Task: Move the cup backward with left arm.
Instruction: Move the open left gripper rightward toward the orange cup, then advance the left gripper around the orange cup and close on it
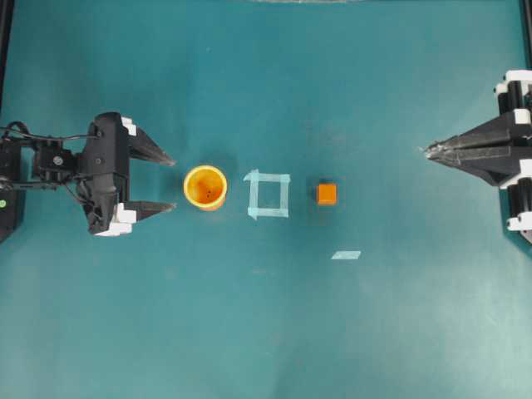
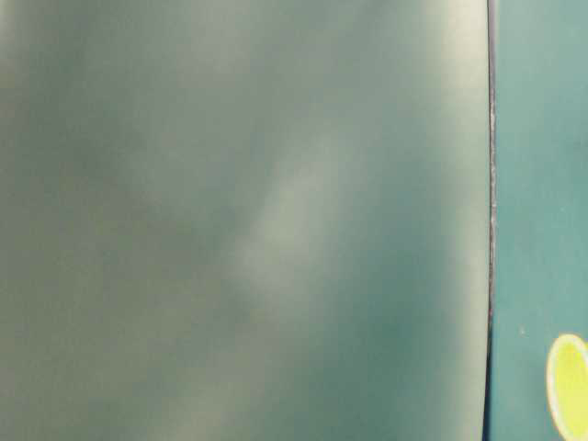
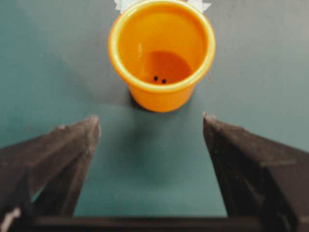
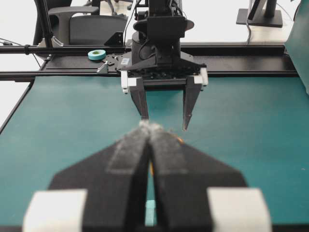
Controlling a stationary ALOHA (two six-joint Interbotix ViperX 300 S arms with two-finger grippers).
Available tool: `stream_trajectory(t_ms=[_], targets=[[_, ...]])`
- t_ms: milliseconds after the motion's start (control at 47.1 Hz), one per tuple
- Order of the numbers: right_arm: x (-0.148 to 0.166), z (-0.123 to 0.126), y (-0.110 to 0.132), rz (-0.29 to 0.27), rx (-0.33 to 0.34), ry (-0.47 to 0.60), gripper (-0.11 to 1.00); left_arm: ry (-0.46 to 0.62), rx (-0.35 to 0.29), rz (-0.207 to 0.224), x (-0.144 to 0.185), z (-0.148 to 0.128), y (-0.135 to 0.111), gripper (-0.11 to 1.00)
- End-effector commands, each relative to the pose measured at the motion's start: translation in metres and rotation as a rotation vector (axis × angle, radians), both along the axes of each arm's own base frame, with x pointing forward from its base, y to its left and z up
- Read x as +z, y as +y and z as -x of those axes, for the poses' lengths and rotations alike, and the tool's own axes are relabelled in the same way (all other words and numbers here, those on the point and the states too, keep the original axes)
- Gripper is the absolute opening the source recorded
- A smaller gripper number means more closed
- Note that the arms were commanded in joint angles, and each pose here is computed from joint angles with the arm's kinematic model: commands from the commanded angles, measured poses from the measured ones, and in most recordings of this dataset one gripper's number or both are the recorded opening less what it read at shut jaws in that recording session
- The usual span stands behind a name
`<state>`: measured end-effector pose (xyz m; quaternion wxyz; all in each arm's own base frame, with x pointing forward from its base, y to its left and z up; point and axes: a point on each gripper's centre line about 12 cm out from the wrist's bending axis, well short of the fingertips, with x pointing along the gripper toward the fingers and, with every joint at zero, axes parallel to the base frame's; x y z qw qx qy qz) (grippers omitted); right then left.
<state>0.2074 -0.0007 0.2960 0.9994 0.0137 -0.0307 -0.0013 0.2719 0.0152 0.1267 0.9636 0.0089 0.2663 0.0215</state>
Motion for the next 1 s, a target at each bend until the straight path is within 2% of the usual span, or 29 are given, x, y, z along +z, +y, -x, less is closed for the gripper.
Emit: stream_trajectory(t_ms=[0, 404, 573, 977], targets=[[0.014, -0.002, 0.000, -0.003, -0.002, -0.041, 0.00, -0.044, 0.002, -0.003, 0.007, -0.009, 0.001, 0.84], [0.015, -0.002, 0.000, -0.004, -0.002, -0.041, 0.00, -0.029, -0.008, -0.001, -0.010, -0.030, 0.000, 0.84], [0.015, -0.003, 0.000, -0.021, -0.001, -0.038, 0.00, -0.048, -0.008, -0.002, -0.012, -0.034, 0.000, 0.84], [0.015, -0.003, 0.000, -0.023, -0.001, -0.042, 0.00, -0.084, -0.019, -0.004, -0.014, -0.051, -0.003, 0.84]])
